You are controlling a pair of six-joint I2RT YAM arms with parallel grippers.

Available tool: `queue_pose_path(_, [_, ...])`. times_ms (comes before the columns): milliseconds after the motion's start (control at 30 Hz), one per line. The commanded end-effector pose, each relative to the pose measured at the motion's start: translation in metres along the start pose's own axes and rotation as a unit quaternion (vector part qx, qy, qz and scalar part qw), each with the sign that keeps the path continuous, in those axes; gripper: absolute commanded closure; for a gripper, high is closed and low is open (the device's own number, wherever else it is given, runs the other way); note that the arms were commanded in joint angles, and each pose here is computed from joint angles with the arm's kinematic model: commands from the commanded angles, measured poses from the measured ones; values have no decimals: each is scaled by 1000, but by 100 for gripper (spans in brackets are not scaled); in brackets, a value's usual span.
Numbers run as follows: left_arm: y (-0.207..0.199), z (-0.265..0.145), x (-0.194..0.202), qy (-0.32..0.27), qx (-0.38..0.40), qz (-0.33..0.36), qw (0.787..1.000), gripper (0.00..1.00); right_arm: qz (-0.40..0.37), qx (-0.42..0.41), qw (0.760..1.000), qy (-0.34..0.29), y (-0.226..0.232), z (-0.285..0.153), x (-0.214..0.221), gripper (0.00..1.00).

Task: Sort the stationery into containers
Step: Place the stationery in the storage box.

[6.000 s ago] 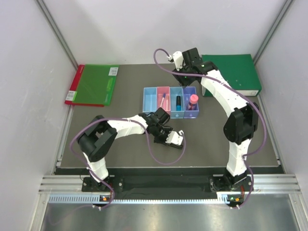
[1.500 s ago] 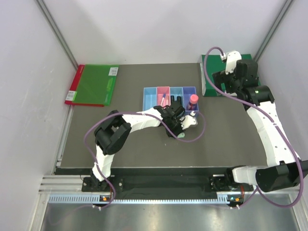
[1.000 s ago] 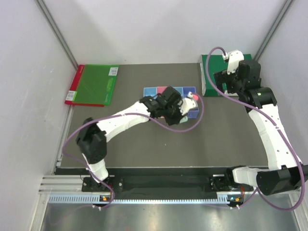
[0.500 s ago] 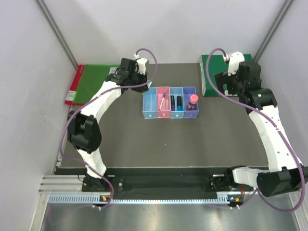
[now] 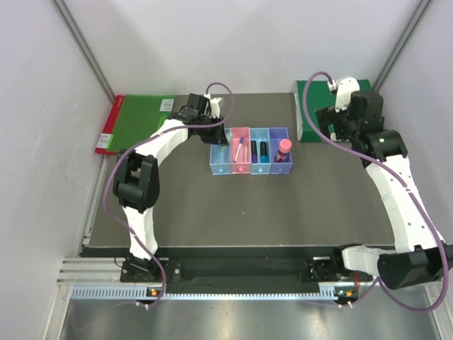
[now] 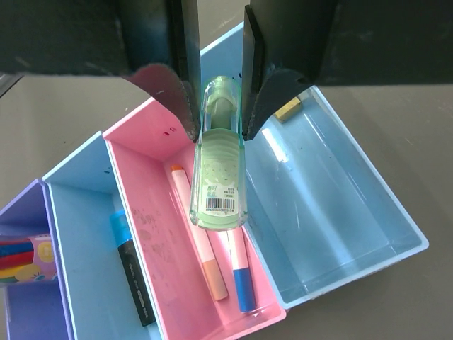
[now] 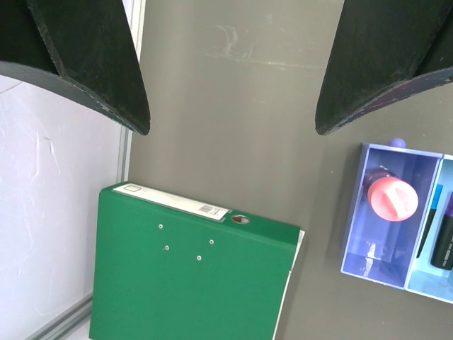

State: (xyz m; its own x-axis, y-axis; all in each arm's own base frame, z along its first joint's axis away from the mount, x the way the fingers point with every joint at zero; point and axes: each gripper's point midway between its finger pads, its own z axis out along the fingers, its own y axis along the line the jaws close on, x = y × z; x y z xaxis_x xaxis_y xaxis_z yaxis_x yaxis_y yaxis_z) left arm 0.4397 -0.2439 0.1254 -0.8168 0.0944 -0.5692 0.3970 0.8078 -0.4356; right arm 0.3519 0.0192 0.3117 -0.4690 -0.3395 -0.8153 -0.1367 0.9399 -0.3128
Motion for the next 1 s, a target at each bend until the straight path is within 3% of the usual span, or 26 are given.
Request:
queue_pose_path(0, [0, 1, -17, -31, 8, 7, 999, 100, 15, 17, 1000, -22, -11, -7, -15, 0])
queue_pose_path(567, [41, 12, -7, -11, -65, 19, 998, 98, 17, 13, 1000, -19, -9, -5, -13, 0])
queue_pose_path(633, [43, 14, -6, -8, -64, 19, 998, 85, 18, 13, 1000, -21, -9, -5, -14, 0])
queue_pose_path(667, [43, 13, -6, -9, -63, 18, 998, 72, 17, 12, 1000, -21, -8, -5, -14, 0])
queue_pose_path(733, [41, 13, -6, -9, -60, 19, 998, 59, 17, 13, 1000, -21, -9, -5, -14, 0])
queue_pose_path(767, [41, 12, -7, -11, -59, 19, 998, 47, 18, 13, 1000, -22, -9, -5, -15, 0])
queue_pose_path(967, [33, 5, -15, -22, -40, 22, 999, 20, 19, 13, 999, -24, -9, -8, -15, 0])
